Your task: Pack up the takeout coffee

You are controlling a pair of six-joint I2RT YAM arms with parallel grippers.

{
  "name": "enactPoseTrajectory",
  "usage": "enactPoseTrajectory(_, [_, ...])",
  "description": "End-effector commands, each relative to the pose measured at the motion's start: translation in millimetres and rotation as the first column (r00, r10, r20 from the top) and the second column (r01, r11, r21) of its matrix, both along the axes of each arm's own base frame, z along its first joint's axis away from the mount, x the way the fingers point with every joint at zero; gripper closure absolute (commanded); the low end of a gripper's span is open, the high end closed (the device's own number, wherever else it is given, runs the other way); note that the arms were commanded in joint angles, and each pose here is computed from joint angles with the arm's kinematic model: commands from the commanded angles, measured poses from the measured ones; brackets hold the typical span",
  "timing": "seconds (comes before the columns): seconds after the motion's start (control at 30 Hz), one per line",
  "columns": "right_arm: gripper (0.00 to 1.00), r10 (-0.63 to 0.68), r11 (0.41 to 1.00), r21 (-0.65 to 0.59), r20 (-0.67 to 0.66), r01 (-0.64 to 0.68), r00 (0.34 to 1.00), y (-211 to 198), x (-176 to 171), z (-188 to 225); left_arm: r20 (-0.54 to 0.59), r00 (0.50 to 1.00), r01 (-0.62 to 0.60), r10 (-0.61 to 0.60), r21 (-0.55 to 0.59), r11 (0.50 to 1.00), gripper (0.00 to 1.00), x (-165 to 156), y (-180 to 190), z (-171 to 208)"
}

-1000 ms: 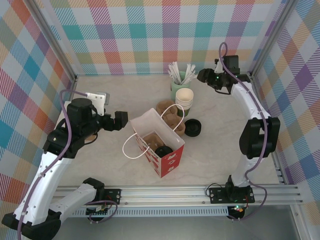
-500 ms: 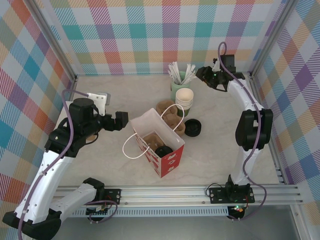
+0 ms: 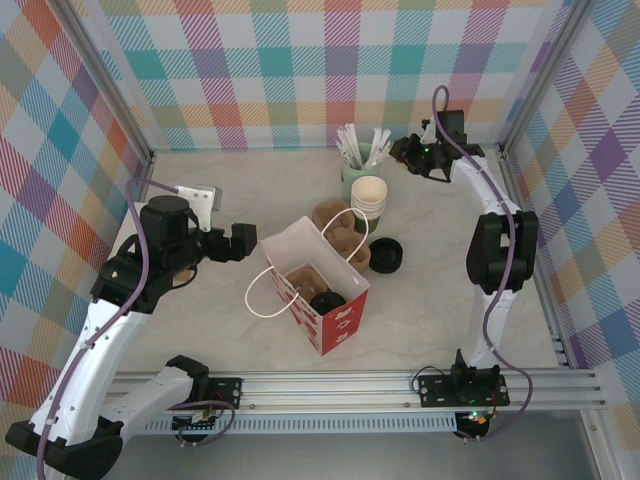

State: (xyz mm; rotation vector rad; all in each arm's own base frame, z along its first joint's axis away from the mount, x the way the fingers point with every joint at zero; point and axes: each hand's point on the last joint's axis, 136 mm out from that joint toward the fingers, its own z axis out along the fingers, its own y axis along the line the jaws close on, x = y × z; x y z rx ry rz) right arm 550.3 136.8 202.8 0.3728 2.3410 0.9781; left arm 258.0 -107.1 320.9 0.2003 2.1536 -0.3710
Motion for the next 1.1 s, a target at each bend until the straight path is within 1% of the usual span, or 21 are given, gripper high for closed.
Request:
enactPoseTrajectory(0.0, [0.67, 0.022, 0.999, 0.031, 0.048, -0.024, 0.999, 2, 9, 16, -0.007, 1.0, -0.016, 0.016, 0.026, 1.0, 0.0, 1, 6, -5])
enactPoseTrajectory(0.17, [0.68, 0.043, 0.998, 0.051, 0.057, -0.046, 0.997, 6, 12, 20, -0.009, 1.0, -0.015, 0.015, 0.029, 0.999, 0.0, 1, 7, -6])
enactPoseTrajectory(0.4, [0.71, 0.055, 0.997, 0.058, 0.053, -0.058, 0.997, 8, 12, 20, -0.009, 1.0, -0.015, 0.015, 0.029, 0.999, 0.0, 0, 7, -6])
enactPoseTrajectory(0.57, [0.78, 0.062, 0.997, 0.05, 0.05, -0.064, 0.997, 8, 10, 19, -0.009, 1.0, -0.017, 0.017, 0.032, 0.999, 0.0, -1, 7, -7])
enactPoseTrajectory(0.67, [0.86, 0.069, 0.997, 0.041, 0.055, -0.072, 0.996, 8, 8, 23, -0.007, 1.0, -0.016, 0.016, 0.033, 0.999, 0.0, -1, 8, -6])
enactPoseTrajectory(0.73, [0.9, 0.074, 0.997, 0.026, 0.069, -0.076, 0.995, 7, 5, 29, -0.009, 1.0, -0.018, 0.018, 0.033, 0.999, 0.0, -1, 8, -7])
enactPoseTrajectory(0.87, [0.94, 0.079, 0.997, -0.023, 0.103, -0.077, 0.991, 2, -5, 48, -0.008, 1.0, -0.02, 0.021, 0.033, 0.999, 0.0, -2, 9, -8])
enactPoseTrajectory(1.07, [0.96, 0.104, 0.99, -0.11, 0.152, -0.087, 0.983, -7, -31, 83, -0.009, 1.0, -0.023, 0.023, 0.026, 0.999, 0.0, -3, 9, -10])
